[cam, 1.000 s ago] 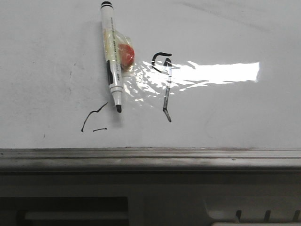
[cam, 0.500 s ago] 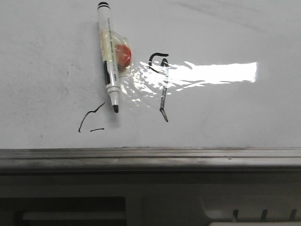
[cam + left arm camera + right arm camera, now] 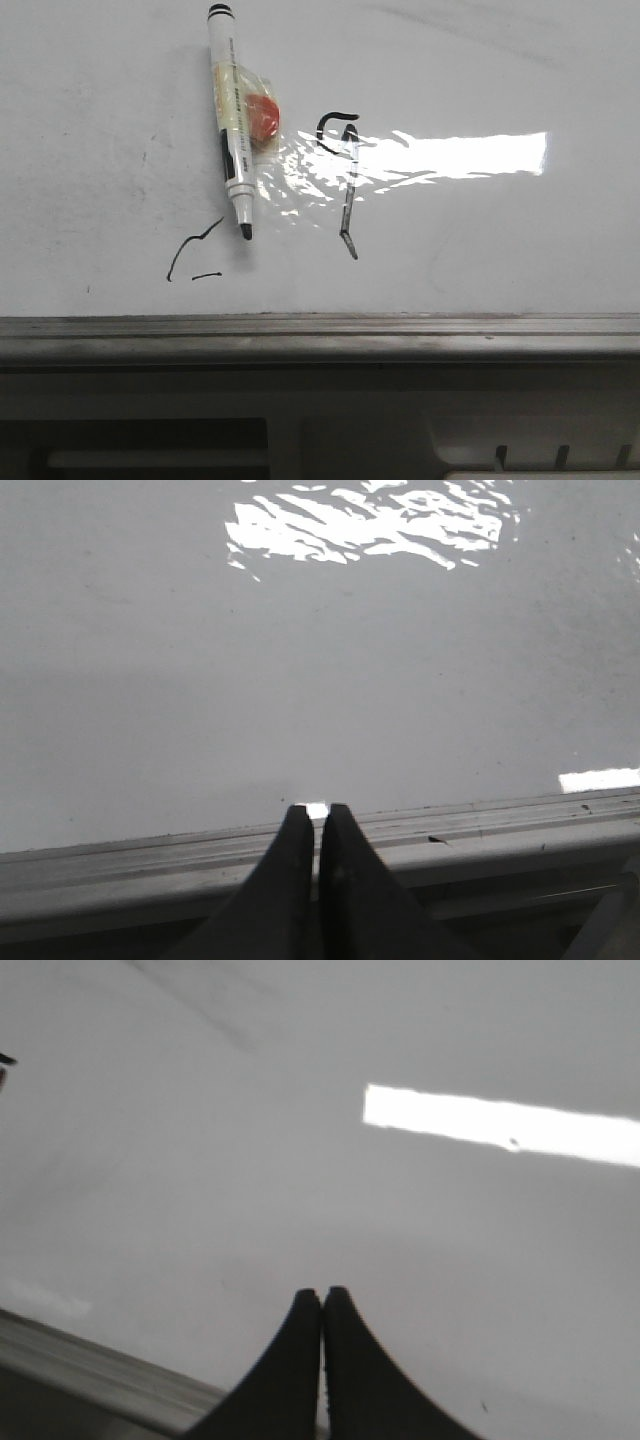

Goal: Write number 9 on whiteboard

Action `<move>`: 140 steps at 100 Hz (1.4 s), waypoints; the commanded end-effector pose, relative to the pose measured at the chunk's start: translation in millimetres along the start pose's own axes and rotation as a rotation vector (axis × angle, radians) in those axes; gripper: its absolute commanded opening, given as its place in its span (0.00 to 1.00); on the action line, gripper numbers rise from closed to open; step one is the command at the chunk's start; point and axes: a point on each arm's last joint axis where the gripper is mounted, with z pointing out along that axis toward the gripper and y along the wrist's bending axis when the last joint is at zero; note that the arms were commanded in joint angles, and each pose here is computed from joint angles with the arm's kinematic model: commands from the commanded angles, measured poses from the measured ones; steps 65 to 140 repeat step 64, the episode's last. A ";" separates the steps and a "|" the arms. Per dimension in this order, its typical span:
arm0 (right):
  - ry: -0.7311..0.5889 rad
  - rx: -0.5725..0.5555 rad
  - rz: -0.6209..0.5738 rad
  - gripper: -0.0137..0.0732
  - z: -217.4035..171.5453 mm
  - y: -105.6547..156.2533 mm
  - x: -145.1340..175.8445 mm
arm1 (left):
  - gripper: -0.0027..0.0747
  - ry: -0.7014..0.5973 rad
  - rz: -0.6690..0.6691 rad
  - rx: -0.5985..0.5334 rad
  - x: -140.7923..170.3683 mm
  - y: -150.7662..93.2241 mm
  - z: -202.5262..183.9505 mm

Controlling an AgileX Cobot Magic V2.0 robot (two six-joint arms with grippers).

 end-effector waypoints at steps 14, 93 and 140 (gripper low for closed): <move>0.170 0.046 -0.071 0.10 -5.2 -2.2 23.6 | 0.01 -0.039 -0.014 -0.005 7.0 1.4 2.5; 0.150 0.048 -0.071 0.10 -5.2 -2.2 21.9 | 0.01 -0.039 -0.014 -0.005 7.0 1.4 2.5; 0.150 0.048 -0.071 0.10 -5.2 -2.2 21.9 | 0.01 -0.039 -0.014 -0.005 7.0 1.4 2.5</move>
